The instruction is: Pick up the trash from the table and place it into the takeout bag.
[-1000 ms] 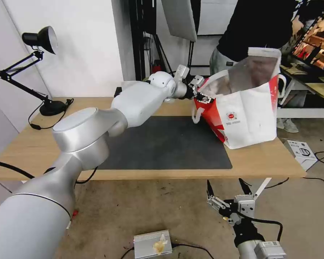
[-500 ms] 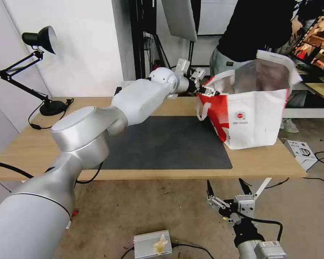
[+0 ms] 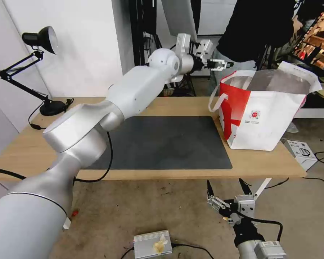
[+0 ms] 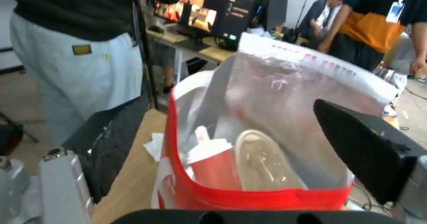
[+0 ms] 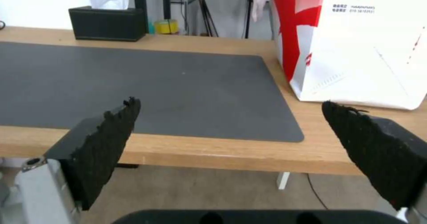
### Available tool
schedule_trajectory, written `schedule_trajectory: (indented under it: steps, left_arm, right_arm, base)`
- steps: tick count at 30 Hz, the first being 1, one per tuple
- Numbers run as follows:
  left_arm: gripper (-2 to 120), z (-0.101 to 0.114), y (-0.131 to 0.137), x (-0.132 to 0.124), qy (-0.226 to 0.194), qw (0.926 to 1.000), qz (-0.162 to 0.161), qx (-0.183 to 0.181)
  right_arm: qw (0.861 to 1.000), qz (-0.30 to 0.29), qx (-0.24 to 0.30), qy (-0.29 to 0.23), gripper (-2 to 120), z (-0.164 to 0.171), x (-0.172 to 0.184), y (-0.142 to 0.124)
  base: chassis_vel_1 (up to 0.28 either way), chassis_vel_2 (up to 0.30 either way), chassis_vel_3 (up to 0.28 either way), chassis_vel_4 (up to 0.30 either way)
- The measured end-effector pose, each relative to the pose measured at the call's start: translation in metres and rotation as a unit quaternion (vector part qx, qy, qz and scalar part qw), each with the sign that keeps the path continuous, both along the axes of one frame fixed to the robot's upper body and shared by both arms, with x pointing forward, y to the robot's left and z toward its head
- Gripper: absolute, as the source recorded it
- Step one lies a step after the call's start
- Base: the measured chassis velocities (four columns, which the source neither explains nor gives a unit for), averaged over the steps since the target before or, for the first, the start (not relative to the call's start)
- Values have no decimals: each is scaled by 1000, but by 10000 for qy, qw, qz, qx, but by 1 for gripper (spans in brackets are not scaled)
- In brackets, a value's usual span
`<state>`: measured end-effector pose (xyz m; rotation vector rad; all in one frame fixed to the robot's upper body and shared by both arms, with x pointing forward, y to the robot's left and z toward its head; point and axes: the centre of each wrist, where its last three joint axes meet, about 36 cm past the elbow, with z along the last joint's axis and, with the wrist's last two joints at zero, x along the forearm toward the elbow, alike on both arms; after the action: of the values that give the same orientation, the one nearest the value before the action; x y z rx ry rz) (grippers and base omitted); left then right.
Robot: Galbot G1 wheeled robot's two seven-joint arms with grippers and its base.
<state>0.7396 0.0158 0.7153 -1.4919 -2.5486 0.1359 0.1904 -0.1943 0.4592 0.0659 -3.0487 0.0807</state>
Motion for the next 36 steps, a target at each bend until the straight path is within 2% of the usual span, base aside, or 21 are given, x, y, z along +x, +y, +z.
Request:
schedule_trajectory:
  steps: [7,10,12,13,15,18,20,22,24,25,26,27,28,30,31,33,36]
  left_arm:
    - [100,-5,10,-35,-358,9988,129,-311]
    - [100,-9,21,-56,-647,9955,445,-532]
    - [100,-11,26,-63,-736,9938,547,-628]
    - [100,-14,36,-75,-868,9902,756,-788]
    - [100,-21,46,-89,-1099,9852,930,-932]
    - [100,-27,49,-96,-1347,9808,1003,-993]
    - [100,-38,63,-115,-1639,9724,1195,-1149]
    - [100,-42,70,-123,-1707,9700,1263,-1182]
    - [100,-55,89,-138,-1857,9646,1476,-1154]
    - [100,-69,108,-149,-1972,9604,1639,-1087]
    - [100,-69,108,-149,-1972,9604,1639,-1087]
    - [100,-81,124,-159,-2025,9577,1761,-1038]
    - [100,-83,127,-161,-2030,9572,1788,-1029]
    - [100,-98,155,-182,-2156,9501,2029,-987]
    - [100,-98,155,-182,-2156,9501,2029,-987]
    - [100,-114,185,-211,-2421,9375,2321,-932]
    - [100,-132,213,-251,-2444,9277,2639,-1004]
  right_arm:
    - [10000,0,0,0,100,0,0,0]
    - [10000,0,0,0,100,0,0,0]
    - [10000,0,0,0,100,0,0,0]
    - [10000,0,0,0,100,0,0,0]
    - [10000,0,0,-1,100,0,0,0]
    - [10000,1,0,0,100,0,0,0]
    - [10000,0,0,0,100,0,0,0]
    - [10000,0,0,0,100,0,0,0]
    - [10000,0,0,0,100,0,0,0]
    - [10000,1,0,1,100,0,0,0]
    - [10000,1,0,1,100,0,0,0]
    - [10000,1,0,0,100,0,0,0]
    - [10000,1,0,0,100,0,0,0]
    - [10000,0,0,-1,100,0,0,0]
    - [10000,0,0,-1,100,0,0,0]
    - [10000,1,0,1,100,0,0,0]
    - [10000,1,-1,0,100,0,0,0]
  base:
    - [0,0,0,0]
    - [0,0,0,0]
    - [0,0,0,0]
    - [0,0,0,0]
    - [0,0,0,0]
    - [0,0,0,0]
    - [0,0,0,0]
    - [0,0,0,0]
    - [0,0,0,0]
    - [0,0,0,0]
    - [0,0,0,0]
    - [0,0,0,0]
    - [0,0,0,0]
    - [0,0,0,0]
    - [0,0,0,0]
    - [0,0,0,0]
    - [0,0,0,0]
